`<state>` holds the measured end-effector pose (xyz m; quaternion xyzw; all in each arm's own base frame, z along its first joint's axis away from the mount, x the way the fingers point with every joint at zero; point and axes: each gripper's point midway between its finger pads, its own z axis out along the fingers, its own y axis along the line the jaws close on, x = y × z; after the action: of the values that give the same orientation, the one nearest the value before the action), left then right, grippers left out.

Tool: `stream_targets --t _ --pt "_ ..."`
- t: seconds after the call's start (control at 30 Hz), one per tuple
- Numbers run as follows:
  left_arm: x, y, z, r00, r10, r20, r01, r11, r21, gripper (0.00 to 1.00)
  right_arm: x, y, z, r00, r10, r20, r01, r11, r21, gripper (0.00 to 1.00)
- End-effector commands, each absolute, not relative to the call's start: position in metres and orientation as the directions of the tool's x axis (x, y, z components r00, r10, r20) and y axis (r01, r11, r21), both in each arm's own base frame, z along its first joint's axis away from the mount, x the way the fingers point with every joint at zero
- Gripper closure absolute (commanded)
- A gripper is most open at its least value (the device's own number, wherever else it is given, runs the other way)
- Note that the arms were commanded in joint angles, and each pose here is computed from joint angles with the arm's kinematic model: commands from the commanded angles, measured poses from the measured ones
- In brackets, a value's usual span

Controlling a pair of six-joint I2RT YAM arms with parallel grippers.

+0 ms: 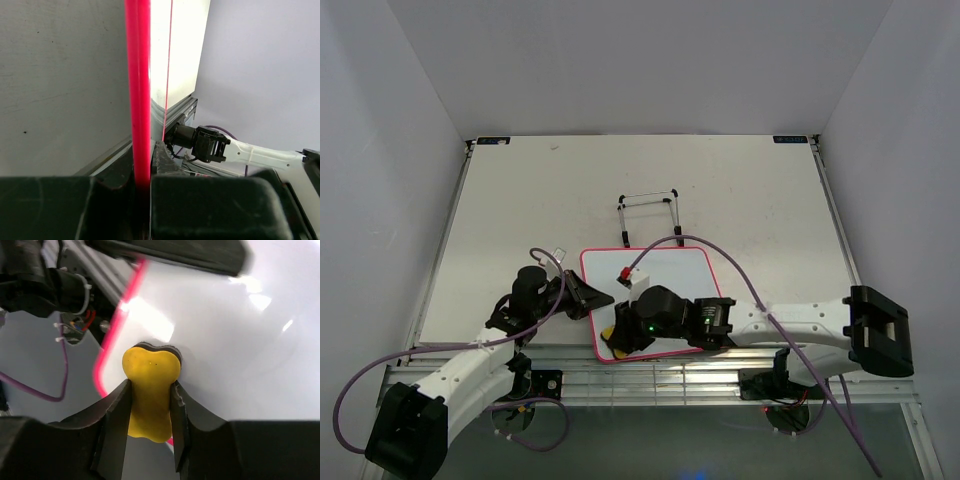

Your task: Erase the whiteboard

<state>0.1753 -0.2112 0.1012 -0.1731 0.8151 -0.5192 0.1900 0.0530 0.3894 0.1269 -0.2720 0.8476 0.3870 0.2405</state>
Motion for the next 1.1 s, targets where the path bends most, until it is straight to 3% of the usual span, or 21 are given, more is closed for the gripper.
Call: stream_targets --t 0.0,0.27,0.57,0.87,1.07 --pt "0.2 -0.191 0.087 -0.785 -0.577 -0.226 -0.124 0.504 -0.855 1.0 0.055 0.3 0.039 -0.835 -0.352 -0.423 -0.519 0.757 0.396 0.66" --pt "0.198 -0.188 0.081 -0.785 -0.575 -0.23 -0.134 0.521 -0.843 1.0 0.075 0.188 -0.015 -0.952 -0.116 -0.284 -0.234 0.872 0.429 0.66" --pt "0.199 -0.172 0.076 -0.753 -0.613 -0.239 -0.205 0.564 -0.8 1.0 0.087 0.162 -0.015 -0.966 0.026 -0.257 -0.089 0.902 0.422 0.66" --pt "0.198 -0.145 0.081 -0.684 -0.674 -0.279 -0.278 0.595 -0.754 1.0 0.107 0.16 0.007 -0.946 0.061 -0.317 -0.083 0.903 0.422 0.66" --pt "0.196 -0.138 0.081 -0.679 -0.679 -0.281 -0.303 0.607 -0.735 1.0 0.108 0.165 0.011 -0.947 -0.028 -0.32 -0.168 0.893 0.418 0.66"
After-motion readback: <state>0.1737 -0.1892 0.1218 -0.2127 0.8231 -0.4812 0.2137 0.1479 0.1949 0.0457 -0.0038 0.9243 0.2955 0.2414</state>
